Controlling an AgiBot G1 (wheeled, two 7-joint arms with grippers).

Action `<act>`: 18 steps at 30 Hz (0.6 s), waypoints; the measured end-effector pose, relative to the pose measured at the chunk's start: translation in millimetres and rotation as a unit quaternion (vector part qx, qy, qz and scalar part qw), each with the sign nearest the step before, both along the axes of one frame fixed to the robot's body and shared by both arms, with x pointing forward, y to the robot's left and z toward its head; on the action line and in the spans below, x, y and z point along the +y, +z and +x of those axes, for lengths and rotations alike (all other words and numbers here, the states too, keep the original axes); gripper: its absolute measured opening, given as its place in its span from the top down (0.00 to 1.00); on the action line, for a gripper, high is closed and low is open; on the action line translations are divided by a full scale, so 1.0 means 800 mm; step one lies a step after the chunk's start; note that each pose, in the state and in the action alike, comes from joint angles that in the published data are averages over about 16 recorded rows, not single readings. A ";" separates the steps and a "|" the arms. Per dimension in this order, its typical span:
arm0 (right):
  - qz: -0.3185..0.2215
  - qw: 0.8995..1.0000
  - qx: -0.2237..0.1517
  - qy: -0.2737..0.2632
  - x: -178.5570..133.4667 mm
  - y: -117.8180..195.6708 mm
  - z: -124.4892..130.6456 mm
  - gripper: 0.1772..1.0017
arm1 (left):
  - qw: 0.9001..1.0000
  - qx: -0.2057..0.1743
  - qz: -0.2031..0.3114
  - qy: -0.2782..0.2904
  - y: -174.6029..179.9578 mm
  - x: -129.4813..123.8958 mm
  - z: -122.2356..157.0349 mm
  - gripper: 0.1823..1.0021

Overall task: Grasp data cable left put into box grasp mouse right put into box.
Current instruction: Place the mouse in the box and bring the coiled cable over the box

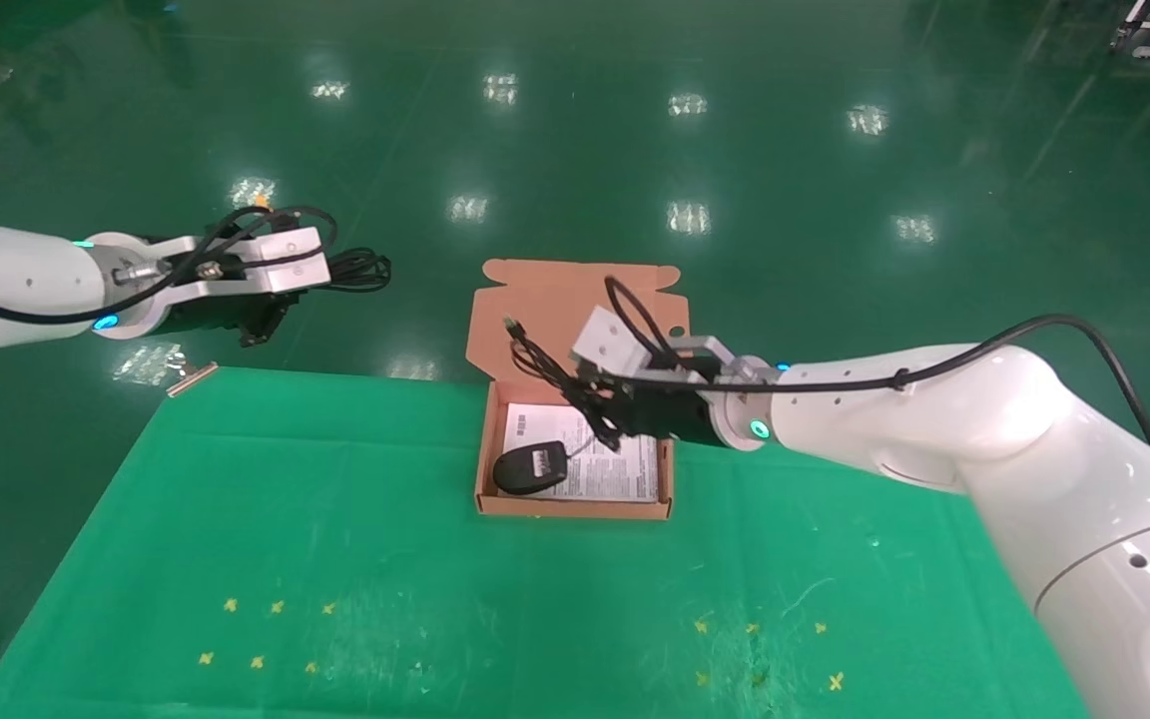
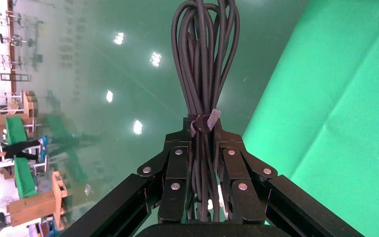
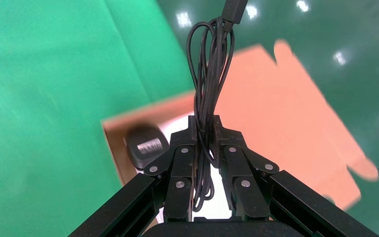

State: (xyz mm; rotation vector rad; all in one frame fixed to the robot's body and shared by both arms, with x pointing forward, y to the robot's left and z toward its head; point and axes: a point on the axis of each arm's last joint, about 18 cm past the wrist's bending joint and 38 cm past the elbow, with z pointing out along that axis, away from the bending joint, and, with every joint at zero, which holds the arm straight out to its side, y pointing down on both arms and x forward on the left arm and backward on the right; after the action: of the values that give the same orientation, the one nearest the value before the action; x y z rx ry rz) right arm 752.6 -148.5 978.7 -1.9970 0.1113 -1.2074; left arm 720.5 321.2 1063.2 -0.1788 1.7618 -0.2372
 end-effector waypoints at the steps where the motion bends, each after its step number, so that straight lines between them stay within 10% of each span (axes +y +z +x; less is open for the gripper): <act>1: -0.007 1.000 -0.001 -0.004 -0.002 -0.003 0.002 0.93 | 1.000 0.000 0.000 0.000 0.000 0.000 0.000 0.91; 18: -0.117 0.992 -0.056 0.000 0.008 -0.017 0.011 0.93 | 1.000 0.000 0.000 0.001 0.000 0.000 -0.001 0.91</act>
State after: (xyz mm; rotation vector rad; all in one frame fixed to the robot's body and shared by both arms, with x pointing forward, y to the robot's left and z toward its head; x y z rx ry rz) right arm 761.0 -142.0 964.8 -2.1210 -0.0903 -1.3828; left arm 719.8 320.8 1062.9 -0.1798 1.7609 -0.2360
